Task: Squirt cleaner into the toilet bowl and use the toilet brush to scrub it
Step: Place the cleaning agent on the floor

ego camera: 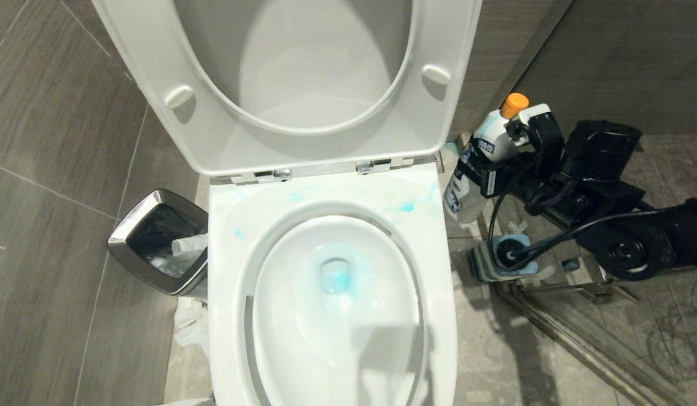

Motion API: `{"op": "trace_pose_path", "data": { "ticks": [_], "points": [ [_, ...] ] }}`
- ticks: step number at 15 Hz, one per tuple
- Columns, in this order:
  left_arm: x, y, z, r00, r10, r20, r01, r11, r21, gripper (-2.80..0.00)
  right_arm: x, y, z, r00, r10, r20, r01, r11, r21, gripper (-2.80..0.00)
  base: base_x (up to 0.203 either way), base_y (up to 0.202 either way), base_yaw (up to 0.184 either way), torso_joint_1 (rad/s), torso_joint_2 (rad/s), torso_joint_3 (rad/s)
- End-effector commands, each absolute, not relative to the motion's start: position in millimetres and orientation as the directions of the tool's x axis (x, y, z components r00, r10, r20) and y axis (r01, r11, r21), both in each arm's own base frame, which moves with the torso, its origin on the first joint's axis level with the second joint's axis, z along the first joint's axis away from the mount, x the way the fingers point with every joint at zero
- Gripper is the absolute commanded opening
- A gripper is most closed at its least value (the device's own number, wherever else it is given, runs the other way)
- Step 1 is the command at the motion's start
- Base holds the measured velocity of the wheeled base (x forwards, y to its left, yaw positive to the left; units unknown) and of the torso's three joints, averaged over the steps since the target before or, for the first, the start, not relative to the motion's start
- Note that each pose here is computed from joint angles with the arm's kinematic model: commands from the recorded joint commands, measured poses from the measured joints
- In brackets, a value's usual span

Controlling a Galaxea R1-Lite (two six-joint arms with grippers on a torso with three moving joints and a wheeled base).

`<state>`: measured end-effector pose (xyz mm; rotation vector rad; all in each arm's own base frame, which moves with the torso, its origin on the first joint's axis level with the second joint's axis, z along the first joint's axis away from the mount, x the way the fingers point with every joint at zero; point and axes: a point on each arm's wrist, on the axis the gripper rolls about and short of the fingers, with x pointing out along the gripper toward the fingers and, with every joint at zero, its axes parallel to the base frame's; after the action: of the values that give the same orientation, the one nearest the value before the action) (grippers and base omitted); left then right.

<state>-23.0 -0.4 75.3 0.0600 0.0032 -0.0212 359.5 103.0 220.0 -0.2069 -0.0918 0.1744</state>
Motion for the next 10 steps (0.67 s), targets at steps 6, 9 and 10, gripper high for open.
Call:
{"op": "trace_pose_path", "data": {
  "ticks": [6, 9, 10],
  "points": [
    [-22.9, -0.4, 75.3, 1.0, -0.02, -0.005, 0.02, 0.998, 0.061, -2.8, 372.4, 107.1, 202.5, 0.979, 0.192, 0.075, -0.172, 0.96, -0.221, -2.8, 0.0, 0.0, 0.0, 0.004, 0.0, -0.18],
    [-22.9, -0.3, 75.3, 1.0, -0.018, -0.005, 0.019, 0.998, 0.063, -2.8, 372.9, 107.8, 201.3, 0.974, 0.215, 0.072, -0.194, 0.954, -0.227, -2.8, 0.0, 0.0, 0.0, 0.002, 0.0, -0.03],
    [-22.9, -0.4, 75.3, 1.0, -0.02, -0.005, 0.02, 0.998, 0.063, -2.8, 373.2, 107.9, 201.6, 0.974, 0.215, 0.073, -0.194, 0.954, -0.227, -2.8, 0.0, 0.0, 0.0, 0.0, 0.0, 0.0]
  ]
}}
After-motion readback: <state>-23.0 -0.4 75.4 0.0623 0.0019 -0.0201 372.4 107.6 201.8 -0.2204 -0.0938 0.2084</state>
